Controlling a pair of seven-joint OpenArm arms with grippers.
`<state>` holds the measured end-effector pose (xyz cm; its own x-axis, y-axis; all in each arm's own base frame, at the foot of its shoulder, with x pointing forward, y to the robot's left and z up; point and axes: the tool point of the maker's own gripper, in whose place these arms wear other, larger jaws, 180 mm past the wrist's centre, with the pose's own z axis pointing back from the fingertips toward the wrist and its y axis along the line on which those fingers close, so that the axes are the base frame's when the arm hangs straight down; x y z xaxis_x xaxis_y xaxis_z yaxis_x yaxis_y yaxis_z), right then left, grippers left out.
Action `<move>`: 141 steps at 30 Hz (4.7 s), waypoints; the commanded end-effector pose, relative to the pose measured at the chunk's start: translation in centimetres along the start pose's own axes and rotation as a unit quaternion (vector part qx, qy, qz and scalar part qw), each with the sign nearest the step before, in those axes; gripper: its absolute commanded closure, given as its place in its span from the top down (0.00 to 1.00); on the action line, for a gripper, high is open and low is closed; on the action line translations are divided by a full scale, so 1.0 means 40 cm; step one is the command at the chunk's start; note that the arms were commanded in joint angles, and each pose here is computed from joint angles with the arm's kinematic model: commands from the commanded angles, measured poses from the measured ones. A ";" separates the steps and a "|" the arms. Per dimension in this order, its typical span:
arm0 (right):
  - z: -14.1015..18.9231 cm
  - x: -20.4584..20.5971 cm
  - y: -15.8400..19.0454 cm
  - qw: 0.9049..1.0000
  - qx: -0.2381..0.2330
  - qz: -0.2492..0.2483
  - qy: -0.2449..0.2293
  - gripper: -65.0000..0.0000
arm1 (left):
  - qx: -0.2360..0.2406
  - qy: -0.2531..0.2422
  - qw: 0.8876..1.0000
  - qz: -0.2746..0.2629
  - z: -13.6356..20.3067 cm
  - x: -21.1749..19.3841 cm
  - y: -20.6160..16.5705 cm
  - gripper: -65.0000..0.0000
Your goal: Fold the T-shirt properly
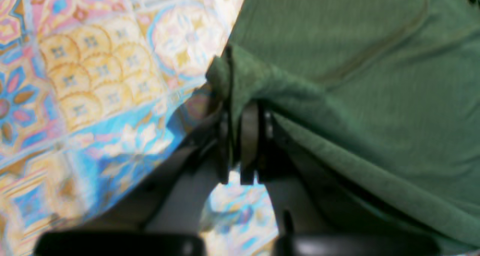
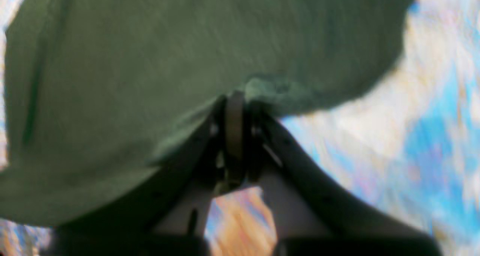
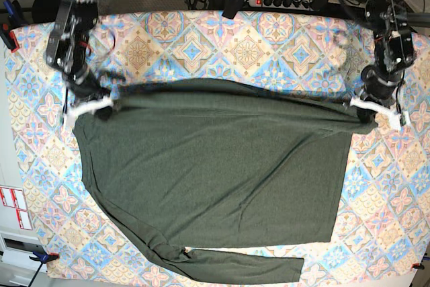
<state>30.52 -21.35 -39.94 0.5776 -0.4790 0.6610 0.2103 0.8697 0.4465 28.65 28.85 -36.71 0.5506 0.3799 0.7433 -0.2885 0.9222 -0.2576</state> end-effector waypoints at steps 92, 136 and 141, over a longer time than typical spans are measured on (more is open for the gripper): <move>-0.063 0.064 -0.153 0.992 -0.055 -0.100 -0.053 0.37 | 0.025 0.098 0.993 0.058 -0.230 -0.144 0.000 0.78; -0.171 -0.015 -0.195 0.973 -0.068 -0.221 -0.002 0.42 | -0.001 0.107 0.990 0.095 -0.278 -0.156 -0.092 0.00; -0.178 0.000 -0.188 0.972 -0.064 -0.224 -0.005 0.23 | 0.000 0.108 0.990 0.095 -0.277 -0.157 -0.089 0.00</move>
<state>34.44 -27.11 -47.74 0.3808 -0.8209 0.4256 0.5423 0.5711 0.6163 34.79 24.06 -47.46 0.6292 0.5551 0.5441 -0.4067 0.8316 -0.3781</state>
